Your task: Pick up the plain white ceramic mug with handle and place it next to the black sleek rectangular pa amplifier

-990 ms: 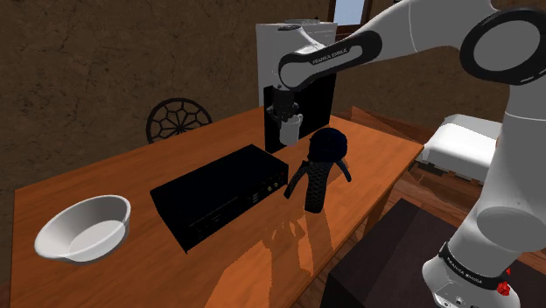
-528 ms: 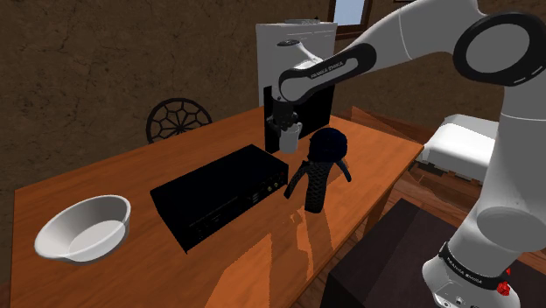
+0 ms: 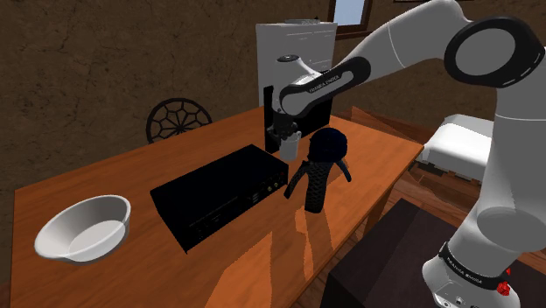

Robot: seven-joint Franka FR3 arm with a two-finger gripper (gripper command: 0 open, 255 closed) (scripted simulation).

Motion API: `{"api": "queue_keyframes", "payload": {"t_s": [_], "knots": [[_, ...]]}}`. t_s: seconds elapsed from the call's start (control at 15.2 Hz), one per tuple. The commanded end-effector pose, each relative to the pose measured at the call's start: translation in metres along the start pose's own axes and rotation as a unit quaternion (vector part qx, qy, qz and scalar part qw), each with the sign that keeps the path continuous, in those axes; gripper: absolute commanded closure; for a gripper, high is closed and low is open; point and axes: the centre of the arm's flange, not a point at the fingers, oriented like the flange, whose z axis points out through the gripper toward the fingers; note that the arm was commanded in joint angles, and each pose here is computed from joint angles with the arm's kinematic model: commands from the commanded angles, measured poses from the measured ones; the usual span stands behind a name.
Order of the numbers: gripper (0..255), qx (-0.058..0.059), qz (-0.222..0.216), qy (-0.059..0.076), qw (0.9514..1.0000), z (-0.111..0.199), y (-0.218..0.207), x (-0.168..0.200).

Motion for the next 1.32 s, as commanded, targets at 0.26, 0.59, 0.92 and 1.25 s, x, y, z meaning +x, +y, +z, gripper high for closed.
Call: {"api": "queue_keyframes", "payload": {"t_s": [0.26,0.59,0.92,1.25], "knots": [[255,0.0,0.0,0.0,1.0,0.006,-0.001,0.0],[0,0.0,0.0,0.0,1.0,0.006,-0.001,0.0],[0,0.0,0.0,0.0,1.0,-0.007,-0.001,0.0],[0,0.0,0.0,0.0,1.0,-0.044,-0.001,0.0]]}}
